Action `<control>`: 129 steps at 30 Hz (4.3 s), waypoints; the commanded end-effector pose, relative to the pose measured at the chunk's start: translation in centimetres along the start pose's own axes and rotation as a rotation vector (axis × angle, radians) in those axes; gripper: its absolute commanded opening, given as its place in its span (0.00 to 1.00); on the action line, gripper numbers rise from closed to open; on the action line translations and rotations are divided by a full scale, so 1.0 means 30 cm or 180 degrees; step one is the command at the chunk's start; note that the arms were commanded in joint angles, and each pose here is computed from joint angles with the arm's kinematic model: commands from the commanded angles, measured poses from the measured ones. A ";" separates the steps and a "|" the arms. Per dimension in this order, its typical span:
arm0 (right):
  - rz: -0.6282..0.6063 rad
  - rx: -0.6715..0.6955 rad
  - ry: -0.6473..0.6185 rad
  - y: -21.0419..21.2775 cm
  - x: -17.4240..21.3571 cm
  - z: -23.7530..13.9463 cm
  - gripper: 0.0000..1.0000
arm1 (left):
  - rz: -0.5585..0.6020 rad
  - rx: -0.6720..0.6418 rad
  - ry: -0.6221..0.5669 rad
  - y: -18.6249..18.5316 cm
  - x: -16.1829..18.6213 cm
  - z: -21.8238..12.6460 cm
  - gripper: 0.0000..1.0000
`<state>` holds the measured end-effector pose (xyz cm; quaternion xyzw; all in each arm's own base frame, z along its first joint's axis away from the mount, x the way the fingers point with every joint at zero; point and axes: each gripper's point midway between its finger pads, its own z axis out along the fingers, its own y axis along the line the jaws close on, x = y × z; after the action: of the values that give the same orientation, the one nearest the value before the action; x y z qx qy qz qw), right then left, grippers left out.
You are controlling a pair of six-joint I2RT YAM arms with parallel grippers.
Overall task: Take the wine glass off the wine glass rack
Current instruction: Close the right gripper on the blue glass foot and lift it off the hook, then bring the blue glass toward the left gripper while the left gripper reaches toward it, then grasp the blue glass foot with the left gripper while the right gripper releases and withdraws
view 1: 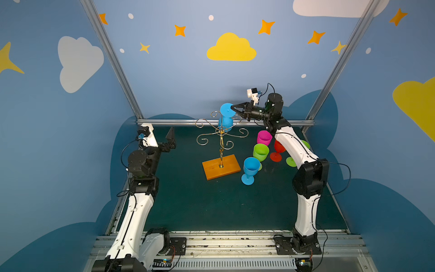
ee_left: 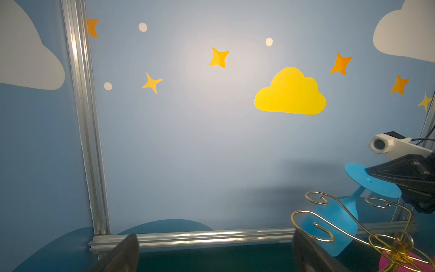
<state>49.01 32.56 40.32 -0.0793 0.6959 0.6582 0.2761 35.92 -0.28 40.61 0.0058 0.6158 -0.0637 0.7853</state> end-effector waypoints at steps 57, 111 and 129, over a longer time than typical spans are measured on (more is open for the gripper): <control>-0.2390 -0.0037 -0.0094 0.733 0.463 -0.376 0.00 | -0.1691 0.4478 0.1091 -1.001 -0.296 -0.133 0.56; -0.5155 0.0747 -0.0722 0.475 0.360 -0.310 0.92 | -0.2818 0.4342 0.1823 -0.946 -0.392 -0.121 0.03; -0.4846 0.0740 -0.0472 0.384 0.354 -0.249 0.78 | -0.2865 0.4436 0.1757 -0.941 -0.436 -0.140 0.03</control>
<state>32.69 29.79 44.03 -0.4732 0.4871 0.2031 0.7054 27.77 -27.29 52.22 0.2205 0.5752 -0.7281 0.3007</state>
